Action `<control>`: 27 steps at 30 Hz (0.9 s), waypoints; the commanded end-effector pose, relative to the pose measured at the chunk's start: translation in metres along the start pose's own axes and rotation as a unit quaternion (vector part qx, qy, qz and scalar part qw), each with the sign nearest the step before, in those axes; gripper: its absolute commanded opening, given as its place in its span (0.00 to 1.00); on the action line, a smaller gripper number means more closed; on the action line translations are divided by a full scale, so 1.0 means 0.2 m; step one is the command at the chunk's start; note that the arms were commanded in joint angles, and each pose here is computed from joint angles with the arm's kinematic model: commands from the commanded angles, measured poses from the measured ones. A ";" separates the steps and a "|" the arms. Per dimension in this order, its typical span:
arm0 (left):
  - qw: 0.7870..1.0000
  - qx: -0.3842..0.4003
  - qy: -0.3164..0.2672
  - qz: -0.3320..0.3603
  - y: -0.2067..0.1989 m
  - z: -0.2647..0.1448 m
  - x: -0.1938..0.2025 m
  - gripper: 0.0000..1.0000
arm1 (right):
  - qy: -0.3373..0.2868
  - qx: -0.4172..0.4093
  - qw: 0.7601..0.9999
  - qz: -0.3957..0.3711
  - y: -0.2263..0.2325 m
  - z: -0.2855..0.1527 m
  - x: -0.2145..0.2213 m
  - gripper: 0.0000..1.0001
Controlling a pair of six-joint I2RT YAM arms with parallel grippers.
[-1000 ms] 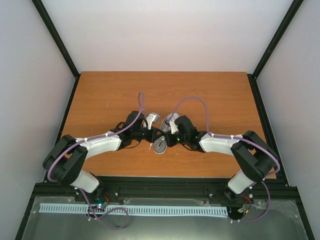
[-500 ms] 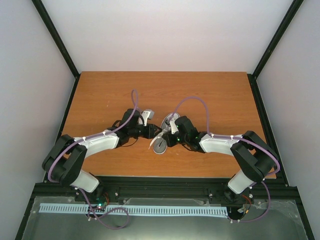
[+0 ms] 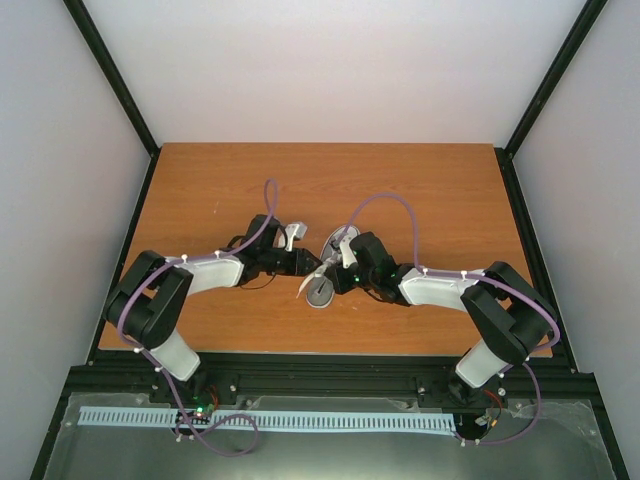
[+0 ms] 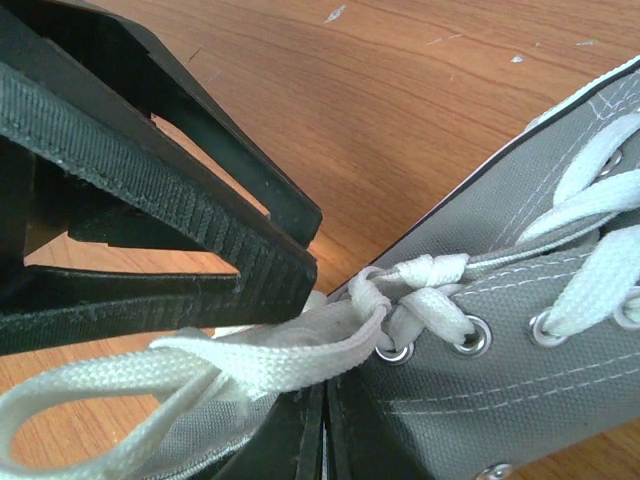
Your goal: Tie the shoes
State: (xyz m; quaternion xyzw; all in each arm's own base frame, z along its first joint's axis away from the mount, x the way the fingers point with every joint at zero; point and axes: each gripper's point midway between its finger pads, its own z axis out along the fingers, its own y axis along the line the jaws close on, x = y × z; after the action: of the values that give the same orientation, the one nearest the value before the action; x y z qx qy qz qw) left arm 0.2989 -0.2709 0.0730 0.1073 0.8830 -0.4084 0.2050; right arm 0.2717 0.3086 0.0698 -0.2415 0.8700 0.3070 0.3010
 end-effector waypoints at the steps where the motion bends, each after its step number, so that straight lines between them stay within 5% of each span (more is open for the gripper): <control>1: 0.999 0.043 -0.008 0.027 -0.10 0.00 -0.09 0.36 | -0.004 0.003 1.000 -0.003 0.00 0.00 0.01 0.03; 27: 0.994 0.102 0.017 0.037 -0.18 0.03 -0.06 0.31 | -0.002 0.004 1.000 -0.004 -0.01 0.01 0.02 0.03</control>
State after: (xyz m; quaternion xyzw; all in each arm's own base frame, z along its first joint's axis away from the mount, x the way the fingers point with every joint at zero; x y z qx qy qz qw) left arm 0.2927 -0.2912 0.0879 0.1445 0.8521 -0.4681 0.1840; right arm 0.2707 0.3077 0.0681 -0.2417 0.8707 0.3061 0.2995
